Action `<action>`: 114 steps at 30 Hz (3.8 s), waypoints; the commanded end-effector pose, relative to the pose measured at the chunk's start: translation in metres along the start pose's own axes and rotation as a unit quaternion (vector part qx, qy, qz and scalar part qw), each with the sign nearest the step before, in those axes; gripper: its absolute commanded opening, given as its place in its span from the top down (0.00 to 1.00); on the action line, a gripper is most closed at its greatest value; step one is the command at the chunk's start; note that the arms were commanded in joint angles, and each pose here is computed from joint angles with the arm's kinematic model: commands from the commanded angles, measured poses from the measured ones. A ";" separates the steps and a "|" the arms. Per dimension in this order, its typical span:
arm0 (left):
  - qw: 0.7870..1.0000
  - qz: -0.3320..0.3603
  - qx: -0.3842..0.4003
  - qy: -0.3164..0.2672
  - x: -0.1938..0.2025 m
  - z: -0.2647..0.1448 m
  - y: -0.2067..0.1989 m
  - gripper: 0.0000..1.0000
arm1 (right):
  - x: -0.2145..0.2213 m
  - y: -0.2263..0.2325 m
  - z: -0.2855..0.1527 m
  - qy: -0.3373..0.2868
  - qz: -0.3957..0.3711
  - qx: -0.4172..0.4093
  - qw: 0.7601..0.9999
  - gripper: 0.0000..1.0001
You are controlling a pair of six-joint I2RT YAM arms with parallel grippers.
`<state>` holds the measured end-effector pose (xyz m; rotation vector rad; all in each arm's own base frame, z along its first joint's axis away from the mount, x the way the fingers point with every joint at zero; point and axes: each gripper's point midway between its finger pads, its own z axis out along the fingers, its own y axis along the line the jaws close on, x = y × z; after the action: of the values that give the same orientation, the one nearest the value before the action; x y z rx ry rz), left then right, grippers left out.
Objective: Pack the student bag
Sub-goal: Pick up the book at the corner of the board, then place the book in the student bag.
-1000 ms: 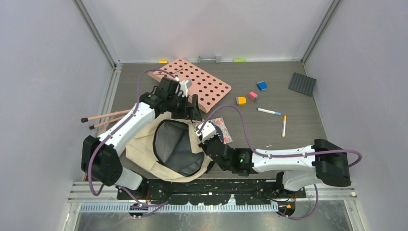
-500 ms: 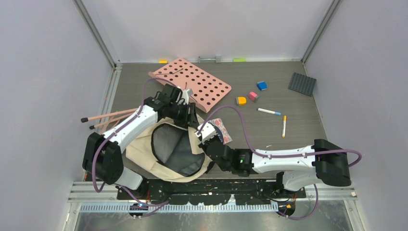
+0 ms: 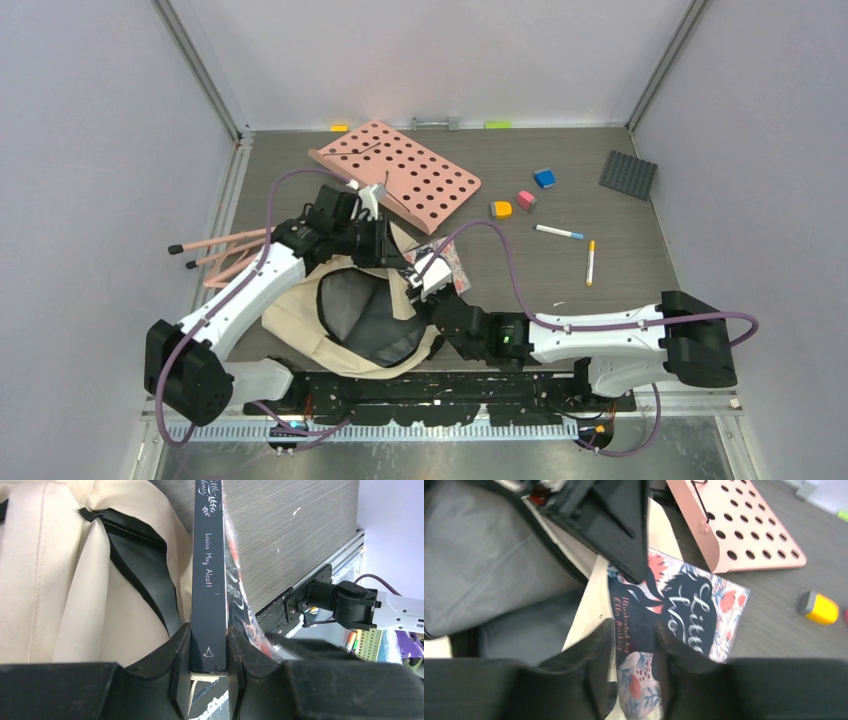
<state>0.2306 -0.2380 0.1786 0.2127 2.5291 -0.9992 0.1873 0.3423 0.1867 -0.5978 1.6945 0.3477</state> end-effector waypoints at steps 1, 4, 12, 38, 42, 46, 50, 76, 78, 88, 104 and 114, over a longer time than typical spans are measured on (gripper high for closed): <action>0.998 0.038 0.025 -0.033 -0.002 -0.028 -0.020 1.00 | -0.029 -0.030 -0.006 -0.022 0.041 0.069 0.997 0.46; 0.995 0.073 0.013 -0.062 -0.011 -0.039 -0.020 1.00 | -0.045 -0.044 -0.017 -0.027 0.062 0.084 0.994 0.08; 0.974 0.179 0.090 -0.101 -0.009 -0.072 -0.054 1.00 | -0.046 -0.095 -0.043 0.001 0.139 0.027 0.990 0.05; 0.897 0.301 0.280 -0.164 0.022 -0.158 -0.137 1.00 | -0.054 -0.087 -0.091 -0.003 0.204 -0.160 0.966 0.01; 0.889 0.309 0.299 -0.155 0.028 -0.165 -0.143 1.00 | -0.066 -0.074 -0.094 -0.018 0.208 -0.205 0.956 0.01; 0.883 0.316 0.312 -0.154 0.032 -0.172 -0.148 1.00 | -0.083 -0.061 -0.099 -0.039 0.210 -0.250 0.944 0.01; 0.878 0.320 0.319 -0.156 0.034 -0.177 -0.152 1.00 | -0.093 -0.057 -0.102 -0.057 0.212 -0.265 0.939 0.02; 0.959 0.259 -0.040 -0.107 0.012 -0.089 0.002 0.09 | -0.110 -0.116 -0.103 -0.150 0.317 -0.119 0.929 1.00; 0.961 0.259 -0.027 -0.088 0.023 -0.082 0.003 0.07 | -0.111 -0.122 -0.102 -0.158 0.319 -0.104 0.929 1.00; 0.974 0.217 -0.060 -0.037 0.050 -0.053 0.033 0.01 | -0.110 -0.127 -0.096 -0.159 0.320 -0.087 0.930 1.00; 0.977 0.192 -0.089 -0.017 0.040 -0.003 0.022 0.00 | -0.104 -0.131 -0.089 -0.151 0.317 -0.066 0.934 1.00; 0.949 0.216 -0.217 -0.078 -0.004 -0.047 0.036 0.99 | -0.077 -0.172 -0.098 -0.110 0.354 0.061 0.927 0.99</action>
<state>0.2082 -0.1955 0.1411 0.5728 2.4831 -0.3819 0.2042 0.1934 0.2565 -0.0513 1.7501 0.8075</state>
